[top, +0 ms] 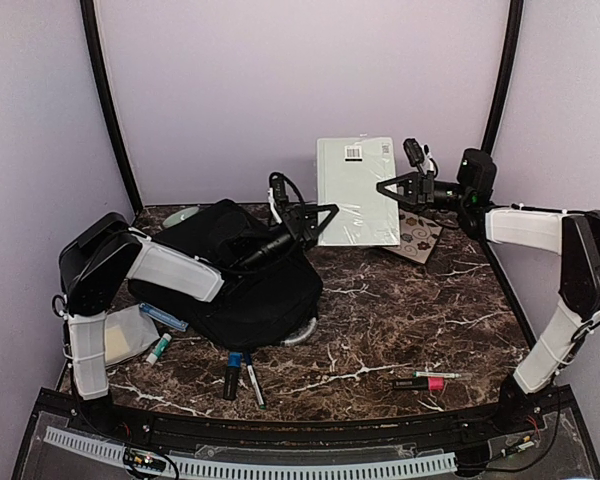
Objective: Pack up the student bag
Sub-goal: Pass from the left arm to the right
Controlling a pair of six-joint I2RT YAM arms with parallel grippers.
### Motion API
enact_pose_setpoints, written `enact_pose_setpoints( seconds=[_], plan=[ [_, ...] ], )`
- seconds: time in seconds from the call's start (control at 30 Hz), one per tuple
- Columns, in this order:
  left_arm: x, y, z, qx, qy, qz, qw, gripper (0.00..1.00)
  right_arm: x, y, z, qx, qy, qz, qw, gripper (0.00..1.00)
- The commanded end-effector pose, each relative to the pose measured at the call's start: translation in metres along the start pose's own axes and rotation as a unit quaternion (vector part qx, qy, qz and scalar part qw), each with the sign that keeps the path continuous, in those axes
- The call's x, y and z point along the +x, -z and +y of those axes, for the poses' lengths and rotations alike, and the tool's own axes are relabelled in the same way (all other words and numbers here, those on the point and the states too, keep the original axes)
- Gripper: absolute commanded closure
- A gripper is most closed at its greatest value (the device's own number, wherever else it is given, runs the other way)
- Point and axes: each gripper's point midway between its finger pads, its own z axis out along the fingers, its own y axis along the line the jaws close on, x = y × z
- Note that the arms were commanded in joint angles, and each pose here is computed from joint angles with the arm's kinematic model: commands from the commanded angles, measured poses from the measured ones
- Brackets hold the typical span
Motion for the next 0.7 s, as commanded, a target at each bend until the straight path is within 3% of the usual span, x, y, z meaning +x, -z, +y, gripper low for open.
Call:
enact_pose_setpoints(
  seconds=[0.0, 0.1, 0.27, 0.37, 0.53, 0.67],
  plan=[
    [-0.015, -0.002, -0.049, 0.068, -0.039, -0.017, 0.997, 0.70, 0.001, 0.000, 0.007, -0.006, 0.041, -0.001, 0.999, 0.96],
    [-0.007, 0.009, -0.029, 0.034, -0.036, -0.006, 0.999, 0.52, 0.002, 0.010, 0.003, 0.017, 0.044, -0.009, 0.999, 1.00],
    [0.023, 0.045, 0.014, -0.066, -0.028, 0.064, 0.995, 0.50, -0.005, 0.054, -0.012, 0.088, 0.058, -0.030, 0.994, 1.00],
    [0.045, 0.061, 0.035, -0.154, -0.063, 0.143, 0.976, 0.50, 0.001, 0.083, -0.027, 0.146, 0.078, -0.030, 0.986, 1.00],
    [0.066, 0.077, 0.047, -0.300, -0.190, 0.275, 0.893, 0.50, 0.022, 0.110, -0.038, 0.218, 0.123, -0.023, 0.968, 1.00],
    [0.069, 0.087, 0.062, -0.413, -0.272, 0.347, 0.797, 0.47, 0.021, 0.119, -0.040, 0.243, 0.142, -0.026, 0.959, 1.00]
  ],
)
